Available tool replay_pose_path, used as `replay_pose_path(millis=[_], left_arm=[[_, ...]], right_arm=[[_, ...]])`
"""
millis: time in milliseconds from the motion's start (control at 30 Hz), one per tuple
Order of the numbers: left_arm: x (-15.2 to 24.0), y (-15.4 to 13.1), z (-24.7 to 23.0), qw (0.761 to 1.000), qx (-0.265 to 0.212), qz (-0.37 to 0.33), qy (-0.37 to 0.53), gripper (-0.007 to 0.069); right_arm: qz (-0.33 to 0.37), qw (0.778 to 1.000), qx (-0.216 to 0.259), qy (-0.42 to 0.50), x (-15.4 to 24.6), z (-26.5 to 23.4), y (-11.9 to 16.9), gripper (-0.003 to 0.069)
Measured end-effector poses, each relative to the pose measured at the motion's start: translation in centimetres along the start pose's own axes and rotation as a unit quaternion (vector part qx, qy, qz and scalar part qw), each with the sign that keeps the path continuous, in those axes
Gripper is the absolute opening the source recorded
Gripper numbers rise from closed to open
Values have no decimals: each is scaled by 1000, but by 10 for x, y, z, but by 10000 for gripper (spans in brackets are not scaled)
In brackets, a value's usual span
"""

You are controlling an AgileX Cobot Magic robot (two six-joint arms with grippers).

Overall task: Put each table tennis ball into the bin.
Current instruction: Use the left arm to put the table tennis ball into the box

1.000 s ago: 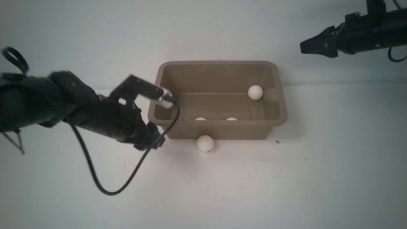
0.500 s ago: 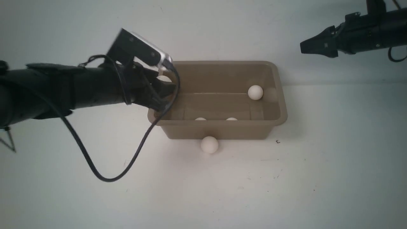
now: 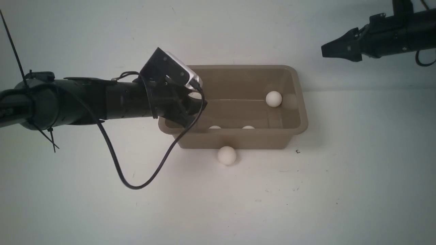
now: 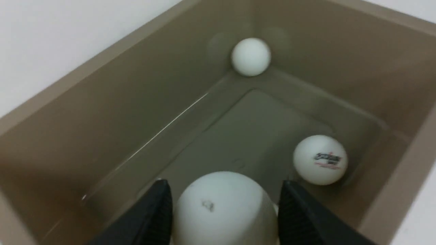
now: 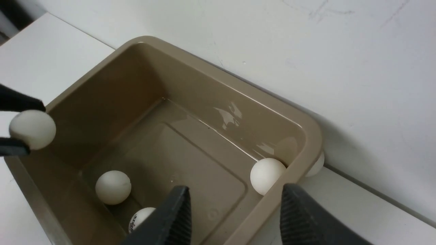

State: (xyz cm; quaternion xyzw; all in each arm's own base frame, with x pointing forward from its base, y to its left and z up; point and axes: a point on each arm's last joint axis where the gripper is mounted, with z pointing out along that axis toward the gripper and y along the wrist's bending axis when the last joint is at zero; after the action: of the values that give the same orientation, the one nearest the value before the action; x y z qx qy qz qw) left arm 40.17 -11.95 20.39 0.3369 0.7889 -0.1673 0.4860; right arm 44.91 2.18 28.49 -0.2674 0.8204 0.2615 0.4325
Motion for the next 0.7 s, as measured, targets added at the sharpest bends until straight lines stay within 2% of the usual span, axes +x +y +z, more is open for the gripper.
replay_pose_path(millis=[433, 600, 700], left_arm=[[-16, -1, -11, 1000, -2, 3, -22, 377], [-17, -1, -11, 999, -4, 37, -23, 377], [-15, -1, -9, 999, -3, 34, -21, 379]], right_arm=[[0, 1000, 0, 0, 0, 0, 0, 333], [0, 1000, 0, 0, 0, 0, 0, 333], [0, 1000, 0, 0, 0, 0, 0, 333]])
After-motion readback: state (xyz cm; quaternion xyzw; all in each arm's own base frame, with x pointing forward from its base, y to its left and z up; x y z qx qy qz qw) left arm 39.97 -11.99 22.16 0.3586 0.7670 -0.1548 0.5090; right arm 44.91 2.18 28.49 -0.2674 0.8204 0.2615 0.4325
